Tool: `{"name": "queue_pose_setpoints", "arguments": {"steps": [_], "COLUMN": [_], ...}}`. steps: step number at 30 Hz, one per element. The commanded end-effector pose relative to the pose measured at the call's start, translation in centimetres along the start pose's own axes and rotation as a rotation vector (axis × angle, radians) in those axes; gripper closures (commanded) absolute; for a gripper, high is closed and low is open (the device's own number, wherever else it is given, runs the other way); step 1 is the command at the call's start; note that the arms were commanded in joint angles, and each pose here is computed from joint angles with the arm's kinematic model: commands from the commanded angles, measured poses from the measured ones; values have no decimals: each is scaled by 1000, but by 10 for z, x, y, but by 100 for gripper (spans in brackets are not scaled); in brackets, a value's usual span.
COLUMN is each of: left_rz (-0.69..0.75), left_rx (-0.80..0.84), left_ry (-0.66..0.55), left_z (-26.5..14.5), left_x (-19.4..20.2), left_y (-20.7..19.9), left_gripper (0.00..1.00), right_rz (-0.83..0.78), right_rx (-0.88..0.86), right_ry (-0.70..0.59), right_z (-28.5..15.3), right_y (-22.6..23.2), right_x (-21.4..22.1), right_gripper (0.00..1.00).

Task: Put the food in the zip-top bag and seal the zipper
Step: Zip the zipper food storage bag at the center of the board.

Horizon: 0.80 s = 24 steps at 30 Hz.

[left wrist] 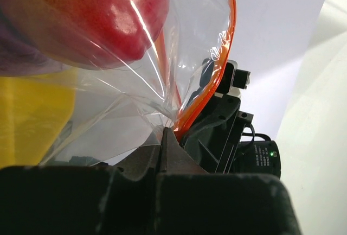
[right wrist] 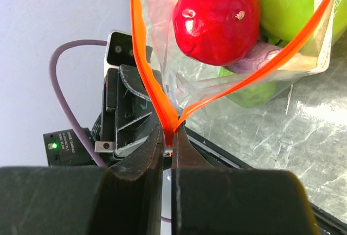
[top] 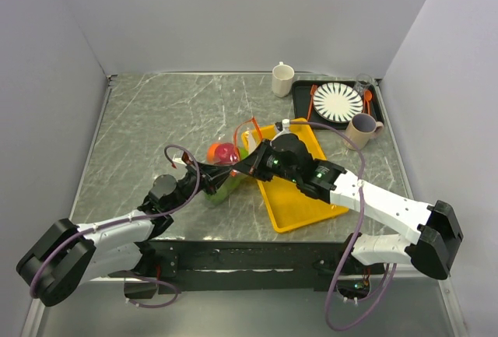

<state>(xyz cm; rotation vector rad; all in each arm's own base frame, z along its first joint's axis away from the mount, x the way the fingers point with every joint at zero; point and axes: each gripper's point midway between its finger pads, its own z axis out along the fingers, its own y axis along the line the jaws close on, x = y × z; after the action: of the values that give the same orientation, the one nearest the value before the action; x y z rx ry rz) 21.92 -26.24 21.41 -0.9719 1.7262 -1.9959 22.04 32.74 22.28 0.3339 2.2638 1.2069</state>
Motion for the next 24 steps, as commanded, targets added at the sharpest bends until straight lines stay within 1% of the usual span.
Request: {"name": "queue_pose_setpoints", "arguments": {"steps": [1, 12, 24], "left_rz": [29, 85, 91], "left_rx": [-51, -107, -119], "left_ry": [36, 25, 13], "left_z": [-9, -19, -28], "left_x": [4, 4, 1], "left_y": [22, 33, 40], "left_gripper": [99, 99, 99], "right_rz": [12, 14, 18], "right_rx": [-58, -56, -67], "right_ry": [-207, -224, -230], "right_z": [-6, -8, -9], "right_y": [30, 29, 31], "right_x": [-59, -67, -70], "right_gripper": [93, 91, 91]}}
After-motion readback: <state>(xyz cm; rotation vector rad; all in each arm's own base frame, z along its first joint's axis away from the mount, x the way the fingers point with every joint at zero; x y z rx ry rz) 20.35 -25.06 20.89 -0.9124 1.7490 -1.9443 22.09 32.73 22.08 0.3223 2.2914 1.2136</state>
